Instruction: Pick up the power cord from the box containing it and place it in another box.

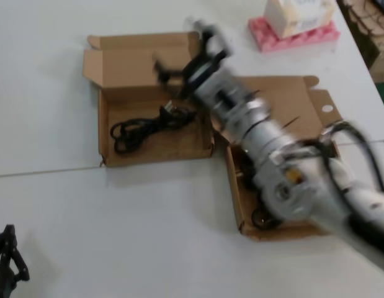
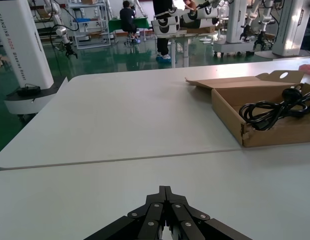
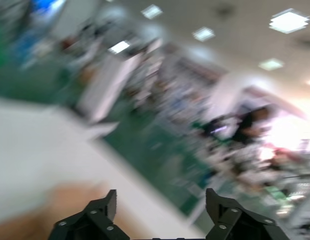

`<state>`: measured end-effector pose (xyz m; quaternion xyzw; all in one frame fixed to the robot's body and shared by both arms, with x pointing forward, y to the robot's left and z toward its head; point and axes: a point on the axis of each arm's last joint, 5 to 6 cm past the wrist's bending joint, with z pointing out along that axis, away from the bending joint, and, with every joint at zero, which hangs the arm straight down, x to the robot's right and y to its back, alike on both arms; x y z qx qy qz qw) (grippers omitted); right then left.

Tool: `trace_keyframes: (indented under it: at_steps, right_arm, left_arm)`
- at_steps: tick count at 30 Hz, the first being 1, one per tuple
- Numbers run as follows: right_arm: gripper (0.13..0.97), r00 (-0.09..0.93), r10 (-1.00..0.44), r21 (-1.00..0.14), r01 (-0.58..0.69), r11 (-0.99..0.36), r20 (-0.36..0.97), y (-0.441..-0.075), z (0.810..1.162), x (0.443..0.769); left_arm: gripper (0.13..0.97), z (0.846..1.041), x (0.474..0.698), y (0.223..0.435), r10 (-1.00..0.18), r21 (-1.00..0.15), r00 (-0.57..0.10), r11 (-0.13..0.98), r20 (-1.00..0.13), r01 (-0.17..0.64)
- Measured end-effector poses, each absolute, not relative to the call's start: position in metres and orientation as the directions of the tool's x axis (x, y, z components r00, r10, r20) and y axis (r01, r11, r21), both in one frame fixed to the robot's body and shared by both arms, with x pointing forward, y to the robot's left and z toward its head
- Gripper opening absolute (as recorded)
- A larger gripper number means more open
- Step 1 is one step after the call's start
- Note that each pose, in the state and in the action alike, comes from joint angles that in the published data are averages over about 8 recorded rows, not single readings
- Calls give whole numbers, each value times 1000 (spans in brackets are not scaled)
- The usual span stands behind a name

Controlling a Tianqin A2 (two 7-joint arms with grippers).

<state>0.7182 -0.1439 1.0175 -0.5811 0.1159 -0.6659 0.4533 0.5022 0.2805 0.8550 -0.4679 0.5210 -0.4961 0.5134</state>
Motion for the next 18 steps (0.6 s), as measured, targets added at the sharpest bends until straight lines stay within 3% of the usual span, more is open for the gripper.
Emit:
trace_keyframes:
  at_steps: [5,10,18]
  right_arm:
    - [630,-40,-875,-726,541,-424,482,-193,1049,695]
    - [733,-121,-941,-753,572,-325,315,-241,1059,666]
    - [876,-103,-961,-789,551,-271,258,-248,1048,656]
  left_arm:
    - [163,855,502,280,-997,-997,-35,70,-71,22]
    - [163,855,502,280,-997,-997,-35,70,-71,22]
    - [184,855,502,280,-997,-997,-35,70,-71,22]
